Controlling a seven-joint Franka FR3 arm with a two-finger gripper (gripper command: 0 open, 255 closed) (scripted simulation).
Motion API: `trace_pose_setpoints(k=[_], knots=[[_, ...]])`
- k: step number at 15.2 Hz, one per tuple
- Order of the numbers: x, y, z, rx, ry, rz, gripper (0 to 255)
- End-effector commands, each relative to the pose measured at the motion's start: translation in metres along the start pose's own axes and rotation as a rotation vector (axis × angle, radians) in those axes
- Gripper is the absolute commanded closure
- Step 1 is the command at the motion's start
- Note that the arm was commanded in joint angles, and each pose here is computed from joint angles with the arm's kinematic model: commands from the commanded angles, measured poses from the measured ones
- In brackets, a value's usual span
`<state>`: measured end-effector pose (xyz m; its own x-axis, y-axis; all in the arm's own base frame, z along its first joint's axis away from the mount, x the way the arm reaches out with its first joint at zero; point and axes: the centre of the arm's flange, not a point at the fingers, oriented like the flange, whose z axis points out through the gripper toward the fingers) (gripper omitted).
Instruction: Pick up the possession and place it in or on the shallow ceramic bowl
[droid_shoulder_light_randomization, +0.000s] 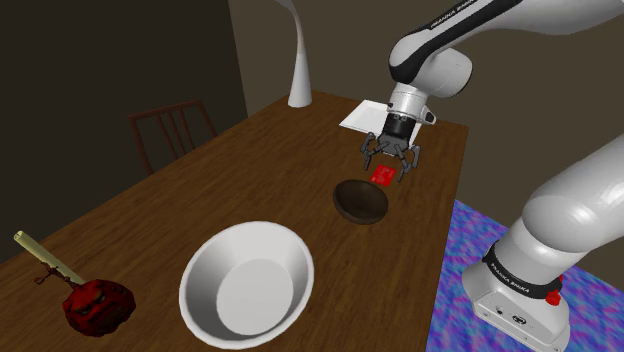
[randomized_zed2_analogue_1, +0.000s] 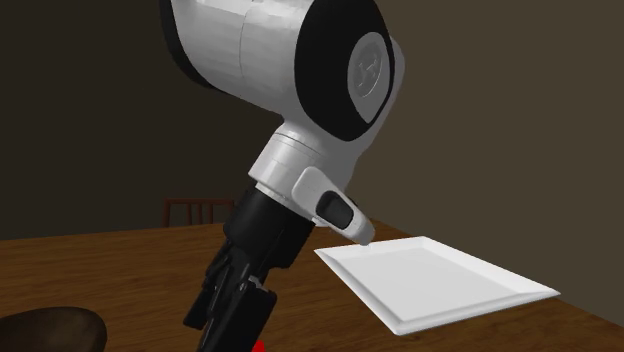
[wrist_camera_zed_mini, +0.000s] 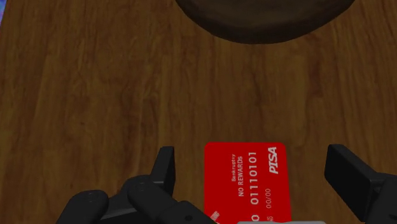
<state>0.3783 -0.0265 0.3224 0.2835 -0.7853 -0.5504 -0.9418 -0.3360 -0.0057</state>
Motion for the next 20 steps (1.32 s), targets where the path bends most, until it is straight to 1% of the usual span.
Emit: trace_pose_setpoints(k=[1, 9, 10, 18, 20], knots=[[0.0005, -0.0002, 0.0146, 0.001, 0.000, 0.001, 0], [0.0005, -0.0002, 0.0146, 0.001, 0.000, 0.001, 0], [0.0005, -0.0002, 0.0146, 0.001, 0.000, 0.001, 255], [-0.0006, -0.0004, 0.0154, 0.001, 0.000, 0.001, 255], [-0.0024, -0.0002, 0.0102, 0.001, 0.000, 0.001, 255]])
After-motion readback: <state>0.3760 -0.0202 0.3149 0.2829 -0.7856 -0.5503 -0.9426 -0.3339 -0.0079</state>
